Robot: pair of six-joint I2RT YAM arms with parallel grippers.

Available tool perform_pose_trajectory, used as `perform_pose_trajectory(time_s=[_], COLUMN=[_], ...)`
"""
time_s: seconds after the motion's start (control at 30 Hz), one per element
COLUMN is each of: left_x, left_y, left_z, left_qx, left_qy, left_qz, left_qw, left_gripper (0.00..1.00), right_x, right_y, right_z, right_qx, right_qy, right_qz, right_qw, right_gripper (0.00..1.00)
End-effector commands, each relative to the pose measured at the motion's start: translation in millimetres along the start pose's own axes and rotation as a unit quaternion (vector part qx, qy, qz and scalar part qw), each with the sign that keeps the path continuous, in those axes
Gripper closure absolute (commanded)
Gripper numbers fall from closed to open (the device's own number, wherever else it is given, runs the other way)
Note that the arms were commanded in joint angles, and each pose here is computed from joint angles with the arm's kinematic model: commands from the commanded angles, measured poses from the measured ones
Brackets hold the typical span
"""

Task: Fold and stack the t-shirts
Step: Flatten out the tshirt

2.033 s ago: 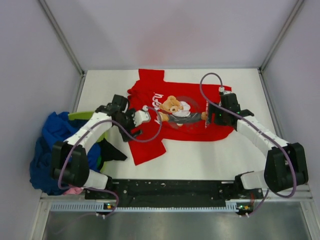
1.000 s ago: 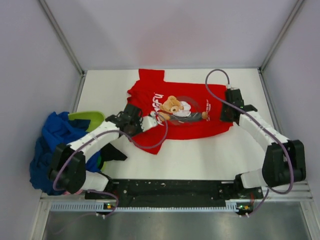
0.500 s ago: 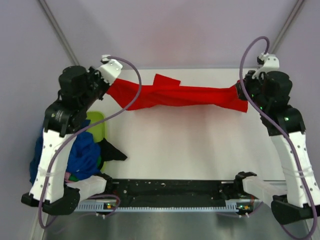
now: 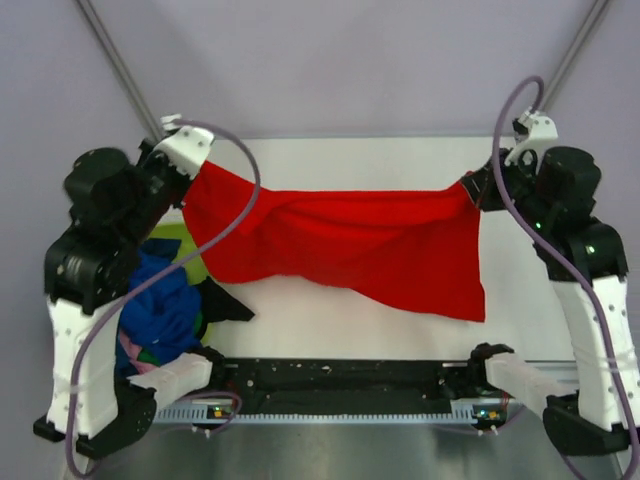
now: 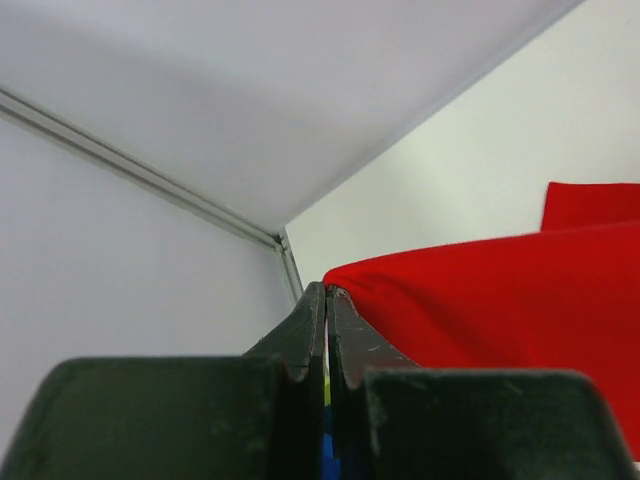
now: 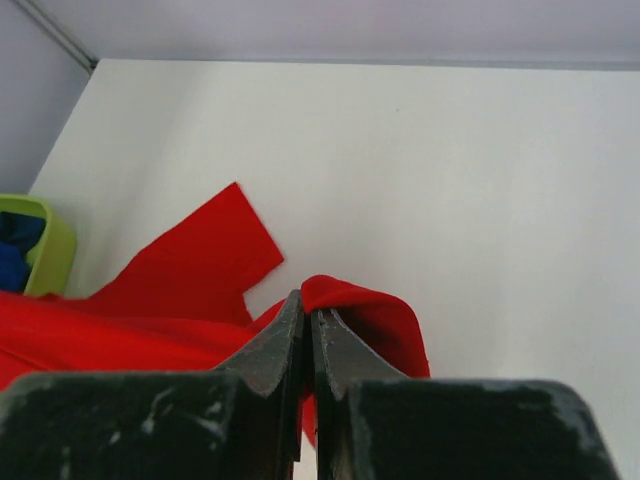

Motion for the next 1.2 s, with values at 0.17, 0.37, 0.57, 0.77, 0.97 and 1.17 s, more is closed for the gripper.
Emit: perform_pose_trajectory(time_s=[0.17, 0.37, 0.57, 0.77, 0.97, 1.17], left_x=[171.6, 165.9, 159.6, 187.2, 192.0, 191.5], left_y=[-23.1, -78.3, -68.6, 15.3, 150.8, 239.2], left_z=[47.5, 93.1, 77.1, 14.8, -73.0, -125.9], left_qx=[-0.016, 0.023, 0.038, 0.049, 0.033, -0.005], left_qy=[-0.152, -0.242, -0.176, -0.003, 0.155, 0.22], left_qz=[0.016, -0.107, -0.116, -0.009, 0.132, 0.249], left_qw=[0.988, 0.964, 0.977, 0.999, 0.978, 0.943], left_gripper=[1.0, 1.0, 1.0, 1.0, 1.0, 1.0], right_x=[147.3, 137.9, 115.8, 154.2, 188.4, 222.9], right_y=[-92.3, -178.2, -165.3, -40.7, 105.4, 156.8], right_z=[-29.3, -39.6, -41.8, -61.1, -72.3, -86.9], right_qx=[-0.017, -0.002, -0.057, -0.072, -0.025, -0.011], right_qy=[0.065, 0.086, 0.079, 0.048, 0.046, 0.144], right_qz=[-0.078, -0.208, -0.196, -0.01, 0.174, 0.299], right_qw=[0.995, 0.974, 0.976, 0.996, 0.983, 0.943], right_gripper=[1.0, 1.0, 1.0, 1.0, 0.88, 0.41])
Point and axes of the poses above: each gripper's point midway between its finger pads, its own x axis out along the fingers, its own z axis along the line the jaws close on, y = z × x, the point moved 10 cm from there along -x, back along the fingers, and after that the axes turned 4 degrees about -x, right-handed, at the moved point
